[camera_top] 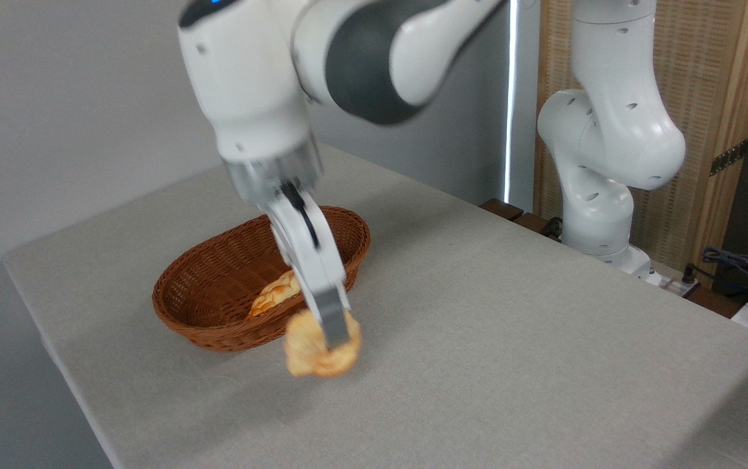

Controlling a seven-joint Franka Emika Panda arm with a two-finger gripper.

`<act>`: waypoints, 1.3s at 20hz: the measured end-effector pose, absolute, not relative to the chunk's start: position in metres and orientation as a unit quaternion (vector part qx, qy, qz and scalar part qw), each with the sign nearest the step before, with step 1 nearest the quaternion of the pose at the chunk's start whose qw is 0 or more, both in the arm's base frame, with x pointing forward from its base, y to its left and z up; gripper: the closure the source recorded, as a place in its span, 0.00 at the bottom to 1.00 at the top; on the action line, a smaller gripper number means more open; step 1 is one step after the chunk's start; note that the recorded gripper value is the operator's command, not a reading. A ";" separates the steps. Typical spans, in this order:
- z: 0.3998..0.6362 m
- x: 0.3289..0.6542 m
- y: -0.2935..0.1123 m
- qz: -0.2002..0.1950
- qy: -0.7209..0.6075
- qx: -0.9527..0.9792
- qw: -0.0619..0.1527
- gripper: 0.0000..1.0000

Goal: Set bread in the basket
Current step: 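Lift the bun and carry it over the wicker basket, then release the bun into the basket and raise the gripper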

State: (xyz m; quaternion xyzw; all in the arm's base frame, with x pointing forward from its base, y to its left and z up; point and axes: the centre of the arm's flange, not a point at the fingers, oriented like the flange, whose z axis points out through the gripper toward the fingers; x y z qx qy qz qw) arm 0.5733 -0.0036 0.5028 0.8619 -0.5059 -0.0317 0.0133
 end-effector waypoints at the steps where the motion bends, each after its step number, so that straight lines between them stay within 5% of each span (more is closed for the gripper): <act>1: 0.512 0.572 -0.020 -0.021 -0.502 0.864 0.013 0.34; 6: 0.542 0.557 -0.104 0.013 -0.477 0.878 0.034 0.22; 12: 0.541 0.535 -0.189 0.006 -0.438 0.898 0.038 0.13; 14: 0.541 0.531 -0.198 0.005 -0.430 0.902 0.044 0.01; 26: 0.541 0.530 -0.203 0.006 -0.428 0.902 0.056 0.00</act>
